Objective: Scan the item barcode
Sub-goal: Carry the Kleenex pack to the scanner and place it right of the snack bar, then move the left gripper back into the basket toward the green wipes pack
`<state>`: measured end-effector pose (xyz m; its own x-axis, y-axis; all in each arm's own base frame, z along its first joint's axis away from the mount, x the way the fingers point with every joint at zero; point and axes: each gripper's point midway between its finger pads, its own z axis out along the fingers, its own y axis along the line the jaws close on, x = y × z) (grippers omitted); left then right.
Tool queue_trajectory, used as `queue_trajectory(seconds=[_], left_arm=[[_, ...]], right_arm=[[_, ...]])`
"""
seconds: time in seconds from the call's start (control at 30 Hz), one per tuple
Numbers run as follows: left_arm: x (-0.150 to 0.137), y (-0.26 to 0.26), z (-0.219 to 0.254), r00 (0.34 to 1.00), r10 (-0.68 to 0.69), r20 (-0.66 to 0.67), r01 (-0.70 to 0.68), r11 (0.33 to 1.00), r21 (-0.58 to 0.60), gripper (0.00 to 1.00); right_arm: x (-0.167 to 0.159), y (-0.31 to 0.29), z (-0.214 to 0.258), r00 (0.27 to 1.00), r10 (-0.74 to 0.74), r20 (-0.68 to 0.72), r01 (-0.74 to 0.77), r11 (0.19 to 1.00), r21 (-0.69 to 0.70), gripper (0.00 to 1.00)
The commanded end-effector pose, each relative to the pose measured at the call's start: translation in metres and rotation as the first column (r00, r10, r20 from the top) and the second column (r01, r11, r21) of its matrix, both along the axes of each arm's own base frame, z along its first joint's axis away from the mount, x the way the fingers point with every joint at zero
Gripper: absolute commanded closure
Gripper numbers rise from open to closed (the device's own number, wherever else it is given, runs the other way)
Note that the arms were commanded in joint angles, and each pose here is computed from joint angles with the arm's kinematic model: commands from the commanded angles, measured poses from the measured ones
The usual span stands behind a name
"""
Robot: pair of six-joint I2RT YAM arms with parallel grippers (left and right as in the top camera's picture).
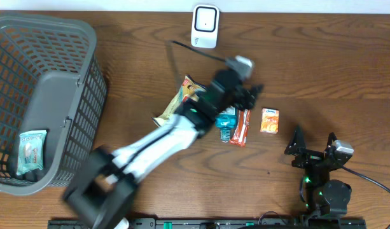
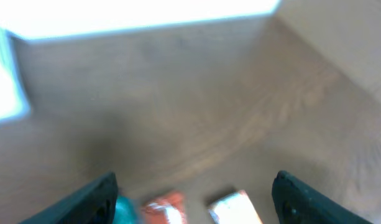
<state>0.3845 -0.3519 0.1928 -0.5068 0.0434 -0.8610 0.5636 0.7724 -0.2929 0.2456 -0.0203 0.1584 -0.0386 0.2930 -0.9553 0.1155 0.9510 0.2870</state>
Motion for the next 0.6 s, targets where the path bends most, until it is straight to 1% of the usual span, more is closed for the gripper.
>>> queue_trajectory(seconds=[0.0,0.07,0.1,0.13,0.17,0.27,0.3,0.33,0.37,0.43,0.5,0.53,0.57], left_arm=[[0.021,0.065,0.068,0.968,0.172,0.182,-0.185,0.981,0.052,0.2],[0.024,0.107,0.098,0.938,0.275,0.213,-0.289,0.956,0.039,0.18],[0.024,0.147,0.123,0.907,0.352,0.23,-0.367,0.93,0.025,0.16],[0.022,0.17,0.135,0.89,0.391,0.235,-0.406,0.914,0.018,0.16],[0.02,0.192,0.145,0.871,0.43,0.236,-0.446,0.895,0.015,0.14],[0.012,0.261,0.165,0.802,0.555,0.221,-0.573,0.82,0.019,0.0],[0.009,0.282,0.167,0.775,0.598,0.206,-0.614,0.789,0.019,0.02],[0.006,0.305,0.17,0.737,0.649,0.188,-0.662,0.75,0.009,0.02],[0.0,0.336,0.169,0.681,0.716,0.152,-0.724,0.69,-0.003,0.02],[-0.009,0.378,0.163,0.583,0.808,0.085,-0.81,0.586,-0.023,0.02],[-0.022,0.421,0.15,0.458,0.889,-0.007,-0.889,0.458,-0.032,0.02],[-0.03,0.442,0.141,0.386,0.92,-0.058,-0.922,0.386,-0.025,0.02],[-0.037,0.458,0.131,0.328,0.94,-0.098,-0.945,0.328,-0.012,0.02]], right_arm=[[0.0,0.001,-0.001,1.0,0.002,0.0,-0.002,1.0,0.003,0.01],[0.0,0.001,-0.001,1.0,0.002,0.0,-0.002,1.0,0.003,0.01],[0.0,0.001,-0.001,1.0,0.003,0.0,-0.003,1.0,0.003,0.01],[0.0,0.001,-0.001,1.0,0.003,0.0,-0.003,1.0,0.003,0.01],[0.0,0.001,-0.001,1.0,0.003,0.0,-0.003,1.0,0.003,0.01],[0.0,0.001,-0.001,1.0,0.003,0.0,-0.003,1.0,0.003,0.01],[0.0,0.001,-0.001,1.0,0.003,0.0,-0.003,1.0,0.003,0.01],[0.0,0.001,-0.001,1.0,0.003,0.0,-0.003,1.0,0.003,0.01],[0.0,0.001,-0.001,1.0,0.003,0.0,-0.003,1.0,0.003,0.01],[0.0,0.001,-0.001,1.0,0.003,0.0,-0.003,1.0,0.003,0.01],[0.0,0.001,-0.001,1.0,0.003,0.0,-0.003,1.0,0.003,0.01],[0.0,0.001,-0.001,1.0,0.003,0.0,-0.003,1.0,0.003,0.01],[0.0,0.001,-0.001,1.0,0.003,0.0,-0.003,1.0,0.003,0.01]])
